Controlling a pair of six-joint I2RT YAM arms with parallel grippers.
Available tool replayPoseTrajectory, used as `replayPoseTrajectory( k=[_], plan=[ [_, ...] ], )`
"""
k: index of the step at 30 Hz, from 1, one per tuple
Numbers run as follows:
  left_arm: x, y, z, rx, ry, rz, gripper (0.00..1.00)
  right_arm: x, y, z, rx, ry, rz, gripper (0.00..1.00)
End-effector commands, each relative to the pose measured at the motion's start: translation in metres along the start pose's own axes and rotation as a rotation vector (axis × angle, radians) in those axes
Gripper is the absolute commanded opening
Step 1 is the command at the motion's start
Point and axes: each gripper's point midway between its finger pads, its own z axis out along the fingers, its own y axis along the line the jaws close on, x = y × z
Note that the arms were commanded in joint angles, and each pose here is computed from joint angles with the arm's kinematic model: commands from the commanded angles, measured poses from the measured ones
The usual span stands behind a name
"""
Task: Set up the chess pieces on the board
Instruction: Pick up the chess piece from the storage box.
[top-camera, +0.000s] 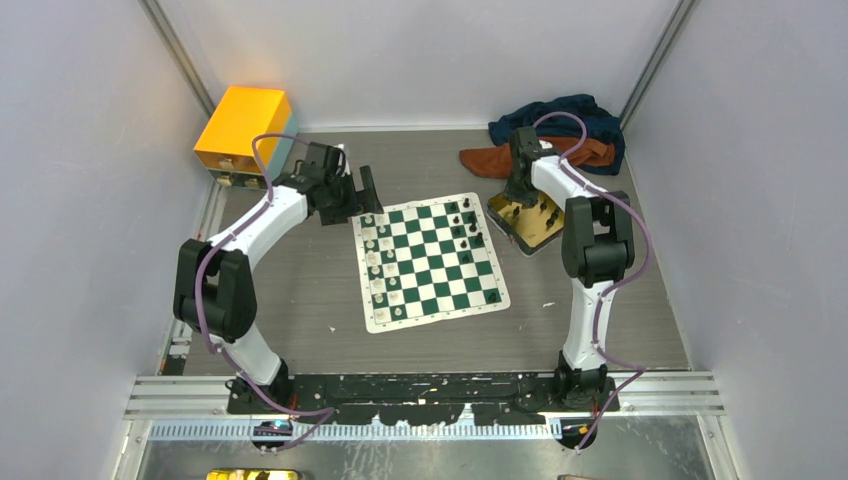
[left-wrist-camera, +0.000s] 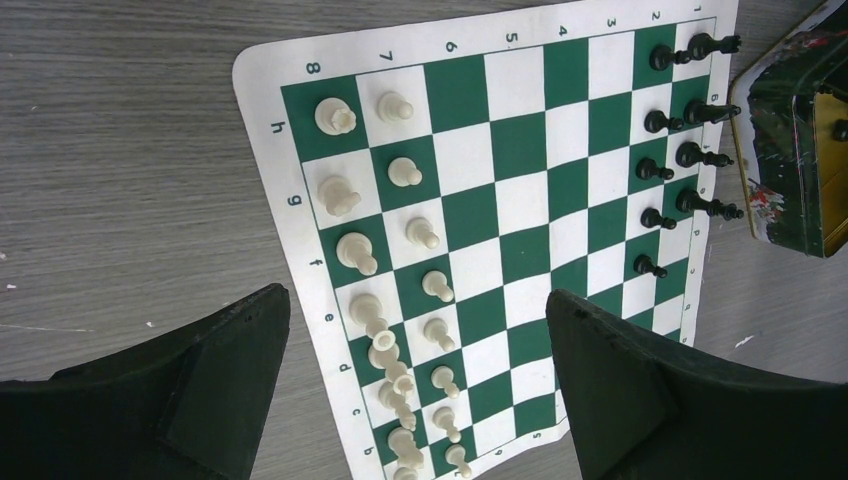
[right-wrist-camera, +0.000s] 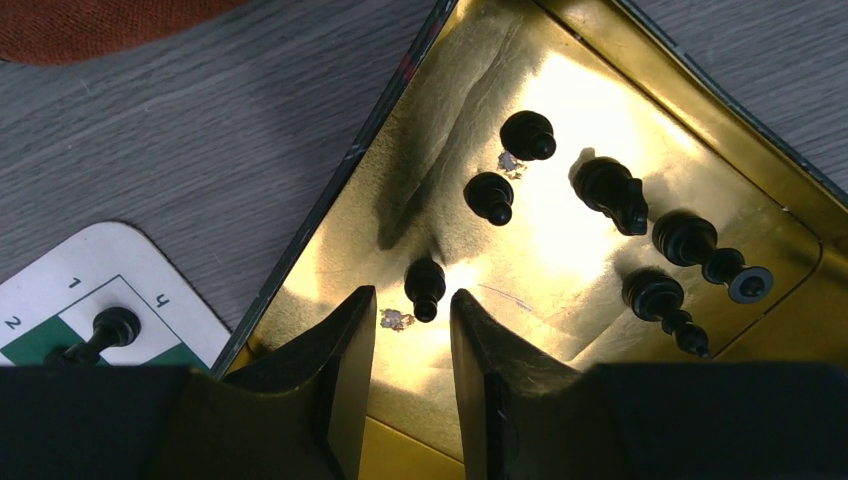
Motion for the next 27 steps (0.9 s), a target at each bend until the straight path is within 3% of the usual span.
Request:
replayPoseTrajectory(
  k=[1, 13, 19, 27],
  plan=[
    [-0.02, -0.01, -0.004, 0.032, -0.049, 0.028, 1.0, -0.024, 0.007, -0.007, -0.028, -0.06, 0.027, 0.39],
    [-0.019, -0.009, -0.001, 0.029, -0.044, 0.022, 1.0, -0.019, 0.003, 0.001, -0.023, -0.037, 0.027, 0.36],
    [-0.021, -0.01, 0.0, 0.029, -0.045, 0.022, 1.0, -0.019, 0.002, 0.003, -0.027, -0.031, 0.03, 0.27],
    [-0.022, -0.01, 0.0, 0.026, -0.044, 0.02, 1.0, -0.015, 0.001, 0.005, -0.026, -0.016, 0.029, 0.23]
  ],
)
